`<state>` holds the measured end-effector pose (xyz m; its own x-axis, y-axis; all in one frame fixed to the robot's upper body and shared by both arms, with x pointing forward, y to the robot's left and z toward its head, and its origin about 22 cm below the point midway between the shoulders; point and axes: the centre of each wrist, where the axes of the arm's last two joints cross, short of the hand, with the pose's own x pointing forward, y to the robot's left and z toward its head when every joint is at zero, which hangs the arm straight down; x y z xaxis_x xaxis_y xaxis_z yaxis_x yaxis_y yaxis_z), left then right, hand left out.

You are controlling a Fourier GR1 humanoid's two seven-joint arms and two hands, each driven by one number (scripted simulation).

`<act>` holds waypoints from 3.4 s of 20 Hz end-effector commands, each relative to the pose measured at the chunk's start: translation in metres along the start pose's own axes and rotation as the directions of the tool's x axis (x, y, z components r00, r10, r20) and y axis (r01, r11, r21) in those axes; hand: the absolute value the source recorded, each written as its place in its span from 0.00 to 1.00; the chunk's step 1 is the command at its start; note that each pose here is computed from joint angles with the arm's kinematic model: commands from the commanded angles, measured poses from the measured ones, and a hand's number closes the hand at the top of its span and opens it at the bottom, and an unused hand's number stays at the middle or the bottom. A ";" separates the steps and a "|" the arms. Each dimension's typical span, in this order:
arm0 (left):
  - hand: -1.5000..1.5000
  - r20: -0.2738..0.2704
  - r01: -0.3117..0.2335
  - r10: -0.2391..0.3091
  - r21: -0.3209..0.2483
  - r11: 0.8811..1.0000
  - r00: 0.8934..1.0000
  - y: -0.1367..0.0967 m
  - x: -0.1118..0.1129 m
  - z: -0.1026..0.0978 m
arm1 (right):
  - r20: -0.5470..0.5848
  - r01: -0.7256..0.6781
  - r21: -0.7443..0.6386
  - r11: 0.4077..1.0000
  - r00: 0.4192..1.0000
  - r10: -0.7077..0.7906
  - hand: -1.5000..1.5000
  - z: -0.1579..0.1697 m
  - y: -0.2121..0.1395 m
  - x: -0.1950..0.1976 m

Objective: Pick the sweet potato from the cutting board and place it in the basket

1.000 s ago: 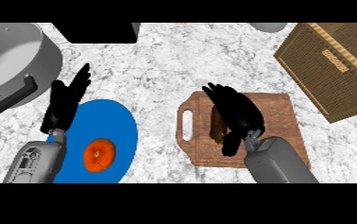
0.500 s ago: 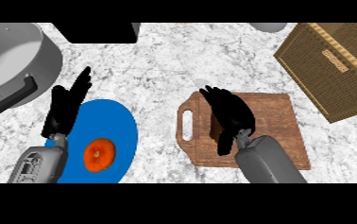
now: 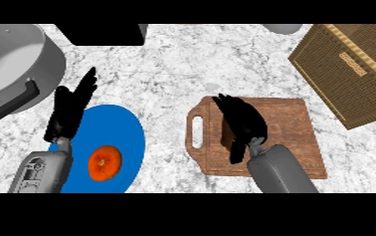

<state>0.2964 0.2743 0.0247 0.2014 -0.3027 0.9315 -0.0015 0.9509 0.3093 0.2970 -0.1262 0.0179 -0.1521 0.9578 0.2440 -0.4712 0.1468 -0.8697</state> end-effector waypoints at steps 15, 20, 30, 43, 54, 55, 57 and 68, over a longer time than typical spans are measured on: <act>0.50 0.005 0.015 -0.015 -0.011 1.000 1.000 0.002 -0.012 0.003 | 0.060 -0.238 -0.066 0.969 0.969 0.241 1.00 -0.022 0.013 -0.046; 0.50 -0.026 -0.010 0.010 -0.003 1.000 1.000 0.004 -0.007 -0.007 | 0.066 -0.256 -0.078 0.964 0.963 0.261 1.00 -0.008 0.006 -0.084; 0.50 -0.021 -0.007 0.008 0.009 1.000 1.000 0.007 -0.010 0.002 | 0.204 -0.008 -0.215 0.977 0.978 0.053 1.00 0.015 -0.028 -0.066; 0.50 -0.013 -0.008 0.008 0.023 1.000 1.000 0.018 0.003 0.003 | 0.427 0.480 -0.435 0.762 0.855 -0.295 1.00 0.124 -0.165 -0.056; 0.50 0.017 0.009 -0.010 0.016 1.000 1.000 -0.011 -0.014 0.018 | 0.377 0.521 -0.538 0.663 0.852 -0.364 1.00 0.171 -0.279 -0.053; 0.50 -0.011 0.002 -0.002 0.016 1.000 1.000 -0.006 0.014 -0.005 | 0.367 0.519 -0.547 0.657 0.854 -0.369 1.00 0.185 -0.302 -0.047; 0.50 0.005 -0.002 0.002 0.010 1.000 1.000 0.011 -0.006 0.008 | 0.310 0.479 -0.587 0.653 0.878 -0.365 1.00 0.192 -0.311 -0.058; 0.50 0.020 0.000 0.001 -0.017 1.000 1.000 -0.006 0.000 -0.001 | -0.144 0.036 -0.627 0.778 0.976 -0.161 1.00 0.167 -0.340 -0.123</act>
<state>0.3004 0.2728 0.0293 0.1851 -0.3058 0.9339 0.0081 0.9508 0.3097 0.3148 -0.3109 0.3584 -0.0149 0.9288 0.3704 0.1981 0.3658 -0.9094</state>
